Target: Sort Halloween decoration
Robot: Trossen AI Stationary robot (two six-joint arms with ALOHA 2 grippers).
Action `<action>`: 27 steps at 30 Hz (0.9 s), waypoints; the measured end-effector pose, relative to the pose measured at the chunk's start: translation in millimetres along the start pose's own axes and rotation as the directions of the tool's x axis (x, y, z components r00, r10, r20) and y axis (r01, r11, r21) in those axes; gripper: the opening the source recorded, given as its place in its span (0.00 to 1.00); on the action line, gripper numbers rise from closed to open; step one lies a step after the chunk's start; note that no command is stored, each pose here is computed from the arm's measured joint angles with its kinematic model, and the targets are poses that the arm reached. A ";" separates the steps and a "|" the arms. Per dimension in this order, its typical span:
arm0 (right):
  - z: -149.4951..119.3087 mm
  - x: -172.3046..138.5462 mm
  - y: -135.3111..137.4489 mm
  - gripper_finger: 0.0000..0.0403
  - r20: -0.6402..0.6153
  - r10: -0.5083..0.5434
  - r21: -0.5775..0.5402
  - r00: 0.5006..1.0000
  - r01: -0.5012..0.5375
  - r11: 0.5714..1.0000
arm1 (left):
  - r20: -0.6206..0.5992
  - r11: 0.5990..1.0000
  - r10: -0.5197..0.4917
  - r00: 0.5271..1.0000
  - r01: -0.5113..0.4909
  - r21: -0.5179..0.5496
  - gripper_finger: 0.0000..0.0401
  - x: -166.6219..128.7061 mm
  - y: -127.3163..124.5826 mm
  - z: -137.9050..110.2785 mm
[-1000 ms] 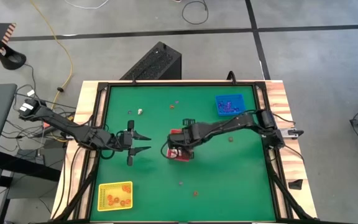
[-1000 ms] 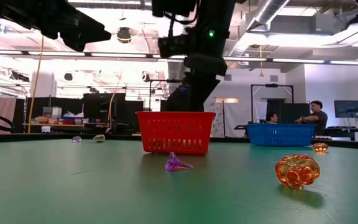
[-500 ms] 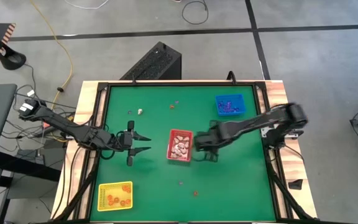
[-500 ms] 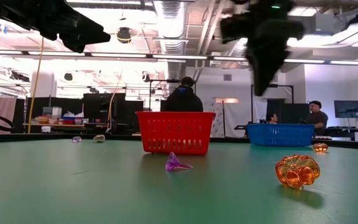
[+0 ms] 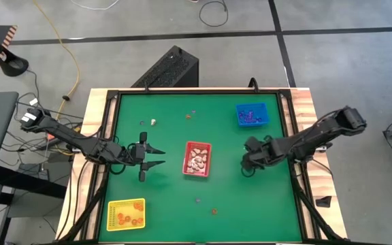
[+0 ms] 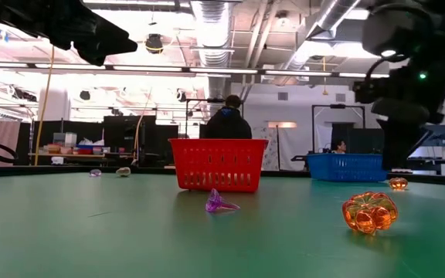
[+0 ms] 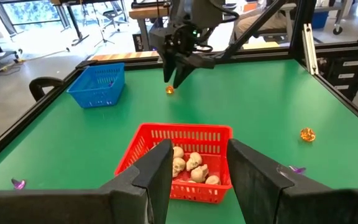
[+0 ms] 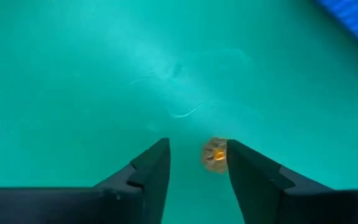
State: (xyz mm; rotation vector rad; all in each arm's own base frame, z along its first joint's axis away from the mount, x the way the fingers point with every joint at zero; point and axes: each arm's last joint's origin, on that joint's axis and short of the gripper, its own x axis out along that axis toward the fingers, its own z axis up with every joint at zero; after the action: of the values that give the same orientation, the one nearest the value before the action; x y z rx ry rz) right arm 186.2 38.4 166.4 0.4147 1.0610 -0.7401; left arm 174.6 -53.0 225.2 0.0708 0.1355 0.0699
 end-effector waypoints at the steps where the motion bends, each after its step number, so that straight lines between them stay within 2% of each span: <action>1: -2.5 -0.5 -0.8 0.50 0.019 -0.007 0.010 1.000 0.007 1.000 | 0.000 1.000 0.000 1.000 0.000 0.000 0.35 0.0 0.0 0.0; 5: -9.6 -0.9 0.1 0.59 0.079 -0.034 0.044 0.996 0.030 0.999 | 0.000 1.000 0.000 1.000 0.000 -0.002 0.35 0.0 0.0 0.0; 9: -21.2 6.3 1.3 0.62 0.120 -0.081 0.065 0.989 0.074 0.995 | 0.000 1.000 0.000 1.000 0.000 -0.003 0.35 0.0 0.0 0.0; 14: -47.2 23.0 -1.8 0.62 0.179 -0.129 0.135 0.975 0.106 0.985 | -0.007 1.000 0.001 1.000 -0.001 -0.007 0.35 0.0 0.0 -0.8; 18: -65.6 34.7 0.8 0.62 0.312 -0.120 0.217 0.943 0.052 0.975 | -0.013 1.000 0.001 1.000 -0.001 -0.005 0.35 0.0 0.0 -1.4; 22: -79.7 46.9 5.0 0.61 0.405 -0.115 0.251 0.907 0.011 0.968 | -0.013 1.000 0.012 1.000 -0.012 -0.004 0.35 0.0 0.3 -1.4; 27: -92.3 59.8 7.3 0.52 0.446 -0.146 0.278 0.883 0.018 0.960 | -0.013 1.000 0.020 1.000 -0.020 -0.005 0.35 0.0 0.5 -1.4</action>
State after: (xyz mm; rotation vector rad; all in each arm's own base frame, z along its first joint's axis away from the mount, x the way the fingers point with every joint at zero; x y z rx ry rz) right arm 150.1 81.4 71.5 0.3965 0.5288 -1.0071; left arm 174.4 -52.4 223.9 0.0669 0.1479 0.0903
